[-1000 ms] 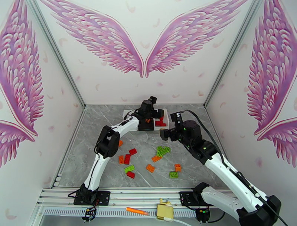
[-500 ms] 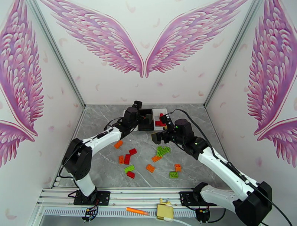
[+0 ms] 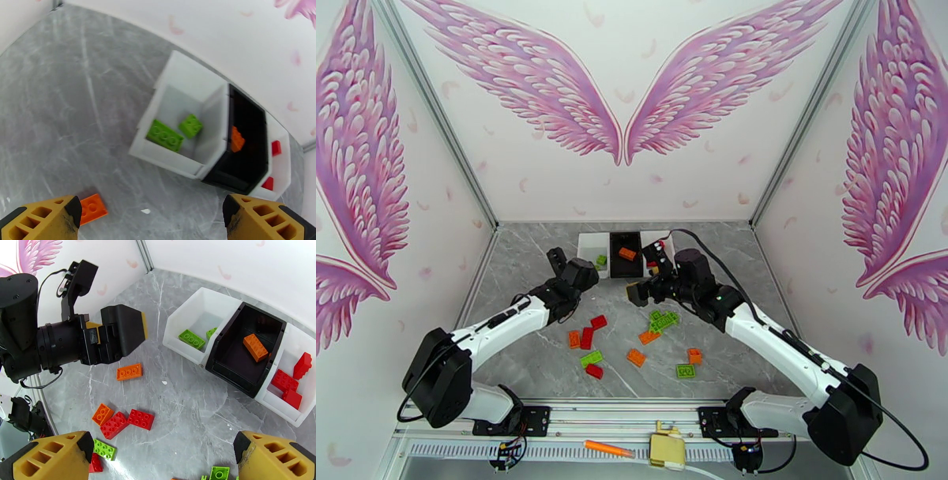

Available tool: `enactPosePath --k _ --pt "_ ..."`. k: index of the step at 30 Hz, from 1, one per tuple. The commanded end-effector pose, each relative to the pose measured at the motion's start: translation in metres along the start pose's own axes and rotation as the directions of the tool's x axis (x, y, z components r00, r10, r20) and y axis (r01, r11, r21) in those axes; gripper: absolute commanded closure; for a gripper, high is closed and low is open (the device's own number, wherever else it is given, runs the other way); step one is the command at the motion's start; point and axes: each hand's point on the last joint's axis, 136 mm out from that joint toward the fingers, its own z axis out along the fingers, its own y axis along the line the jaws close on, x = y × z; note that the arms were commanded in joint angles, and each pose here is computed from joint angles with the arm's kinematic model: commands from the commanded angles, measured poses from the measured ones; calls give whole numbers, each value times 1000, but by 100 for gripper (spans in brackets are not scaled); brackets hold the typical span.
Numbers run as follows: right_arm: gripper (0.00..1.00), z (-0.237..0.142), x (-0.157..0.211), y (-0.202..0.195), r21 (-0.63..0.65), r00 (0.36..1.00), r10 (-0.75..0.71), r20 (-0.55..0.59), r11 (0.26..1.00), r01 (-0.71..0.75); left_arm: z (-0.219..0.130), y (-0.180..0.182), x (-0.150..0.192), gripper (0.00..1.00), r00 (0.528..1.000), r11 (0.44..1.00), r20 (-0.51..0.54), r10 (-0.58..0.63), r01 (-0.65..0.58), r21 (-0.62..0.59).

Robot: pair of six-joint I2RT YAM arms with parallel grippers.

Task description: Sort the legos into containers by color

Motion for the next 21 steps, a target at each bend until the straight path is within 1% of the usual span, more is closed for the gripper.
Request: enactPosePath --k 1,6,11,16,21 --pt "1 0 -13 8 -25 999 -26 30 999 27 -3 47 7 1 996 981 11 -86 87 -173" --pt "1 1 -11 6 -16 999 -30 23 999 30 12 52 23 1 991 964 -98 -90 62 -257" --pt "1 0 -8 5 -6 999 -30 19 1000 30 30 55 41 2 972 947 -215 -95 22 -322" --pt "1 -1 -4 2 7 999 -30 13 1000 30 46 61 53 5 959 936 -255 -123 27 -350" --pt "1 -1 -4 1 13 999 -35 13 999 34 61 64 69 5 930 930 -339 -144 10 -368"
